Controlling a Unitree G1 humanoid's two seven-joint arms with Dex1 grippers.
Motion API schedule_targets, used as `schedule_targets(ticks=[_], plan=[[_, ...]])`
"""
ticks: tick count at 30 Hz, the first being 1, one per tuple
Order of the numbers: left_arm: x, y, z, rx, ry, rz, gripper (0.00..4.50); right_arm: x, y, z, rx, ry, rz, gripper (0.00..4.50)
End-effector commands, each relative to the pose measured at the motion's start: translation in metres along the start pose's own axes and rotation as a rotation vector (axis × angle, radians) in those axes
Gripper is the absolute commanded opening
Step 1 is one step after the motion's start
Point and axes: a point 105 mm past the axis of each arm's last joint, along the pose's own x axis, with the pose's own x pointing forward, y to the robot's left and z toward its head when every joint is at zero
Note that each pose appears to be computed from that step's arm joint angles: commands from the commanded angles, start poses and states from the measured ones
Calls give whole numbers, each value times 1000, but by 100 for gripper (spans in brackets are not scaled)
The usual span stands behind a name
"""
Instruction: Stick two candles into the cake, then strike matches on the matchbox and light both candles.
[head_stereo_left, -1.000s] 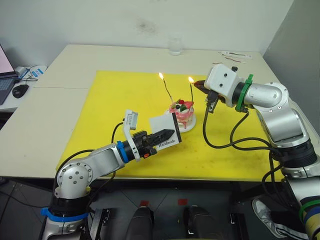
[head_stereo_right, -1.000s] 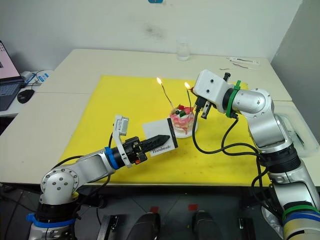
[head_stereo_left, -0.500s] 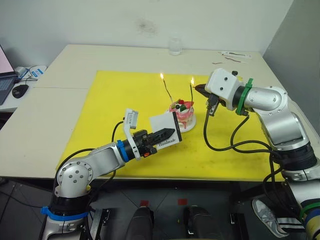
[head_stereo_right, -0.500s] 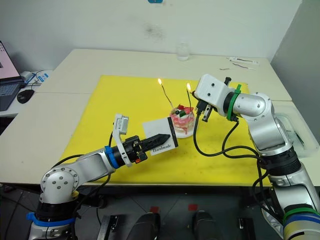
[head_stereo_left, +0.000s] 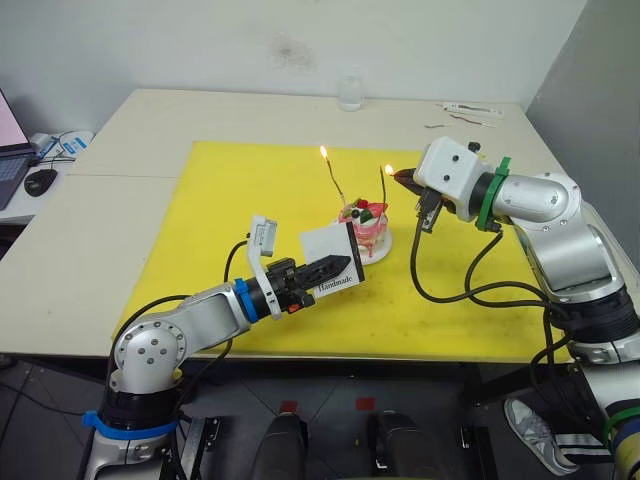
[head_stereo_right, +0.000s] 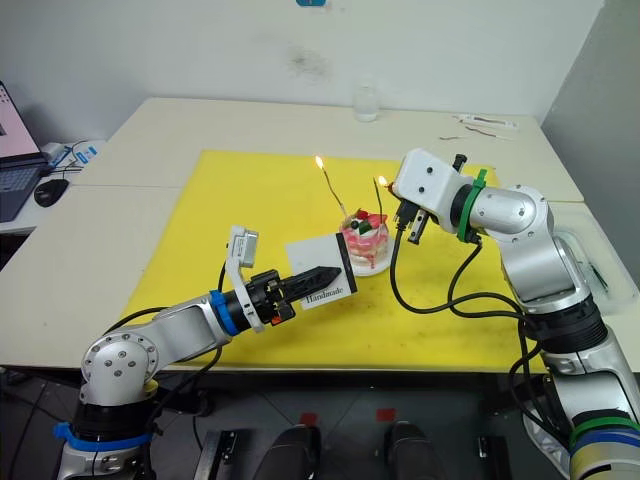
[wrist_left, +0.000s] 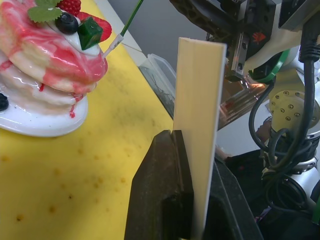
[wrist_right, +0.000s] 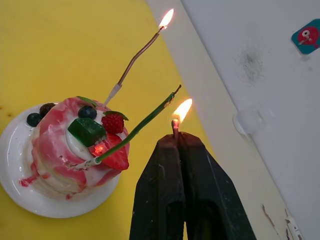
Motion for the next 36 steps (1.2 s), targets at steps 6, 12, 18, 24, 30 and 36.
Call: schedule_targets(ticks=[6, 12, 18, 24, 30, 36], plan=[[3, -9, 4, 13, -7, -44, 0, -6, -12, 19, -37, -55, -44, 3], [3, -9, 4, 14, -8, -43, 0, -3, -10, 24, -39, -72, -35, 3], [2, -10, 4, 16, -10, -41, 0, -2, -9, 26, -40, -78, -27, 3], [2, -10, 4, 15, -12, -40, 0, -1, -10, 25, -43, -79, -26, 3], [2, -10, 4, 15, -12, -41, 0, -1, -10, 25, -45, -77, -26, 3], [2, -11, 4, 15, -11, -43, 0, -1, -10, 25, -46, -76, -25, 3]])
